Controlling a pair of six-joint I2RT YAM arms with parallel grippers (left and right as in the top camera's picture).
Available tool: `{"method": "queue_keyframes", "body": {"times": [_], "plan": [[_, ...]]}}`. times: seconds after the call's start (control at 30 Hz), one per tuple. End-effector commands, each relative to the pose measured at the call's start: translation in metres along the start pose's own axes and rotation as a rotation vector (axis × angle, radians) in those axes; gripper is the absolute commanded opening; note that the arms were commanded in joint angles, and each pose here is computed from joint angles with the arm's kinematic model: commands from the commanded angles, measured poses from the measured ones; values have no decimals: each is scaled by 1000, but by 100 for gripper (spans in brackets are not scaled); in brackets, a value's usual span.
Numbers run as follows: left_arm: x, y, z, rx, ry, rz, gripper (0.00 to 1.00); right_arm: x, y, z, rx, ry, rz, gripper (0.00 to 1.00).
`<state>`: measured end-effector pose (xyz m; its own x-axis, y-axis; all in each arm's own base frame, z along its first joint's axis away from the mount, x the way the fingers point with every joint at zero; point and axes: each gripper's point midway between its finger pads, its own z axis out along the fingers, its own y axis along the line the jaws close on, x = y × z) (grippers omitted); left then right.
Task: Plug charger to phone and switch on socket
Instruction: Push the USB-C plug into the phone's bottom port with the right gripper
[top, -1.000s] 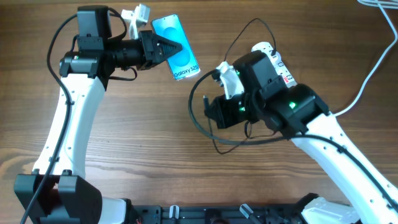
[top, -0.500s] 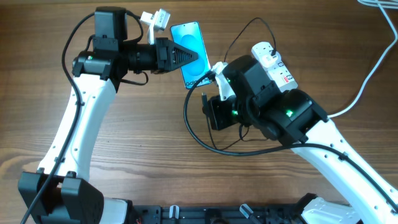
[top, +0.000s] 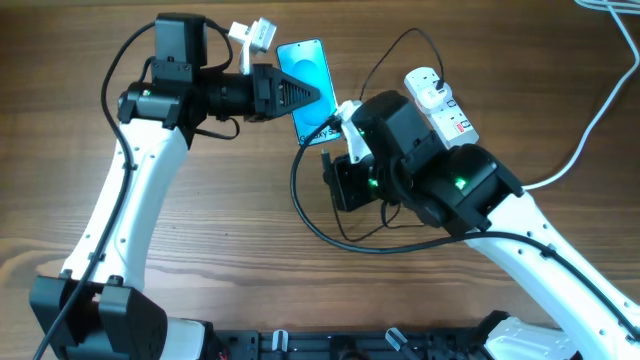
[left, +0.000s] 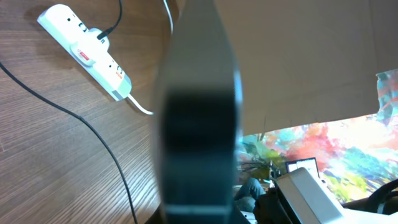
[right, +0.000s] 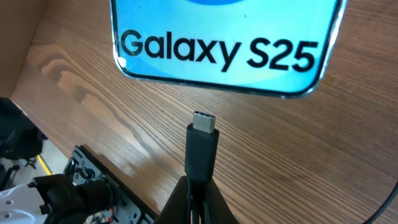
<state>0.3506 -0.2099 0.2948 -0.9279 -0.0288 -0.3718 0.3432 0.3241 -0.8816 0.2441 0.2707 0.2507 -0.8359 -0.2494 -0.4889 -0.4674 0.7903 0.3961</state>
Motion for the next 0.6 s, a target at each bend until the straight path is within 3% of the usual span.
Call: {"method": "queue_keyframes", "body": {"times": [0.0, 0.57], "plan": [[3, -11, 1, 54, 22, 39, 4, -9, 6, -1, -12, -22, -6, 5], [8, -18, 1, 94, 41, 74, 4, -14, 4, -1, -1, -46, -10, 5]]}}
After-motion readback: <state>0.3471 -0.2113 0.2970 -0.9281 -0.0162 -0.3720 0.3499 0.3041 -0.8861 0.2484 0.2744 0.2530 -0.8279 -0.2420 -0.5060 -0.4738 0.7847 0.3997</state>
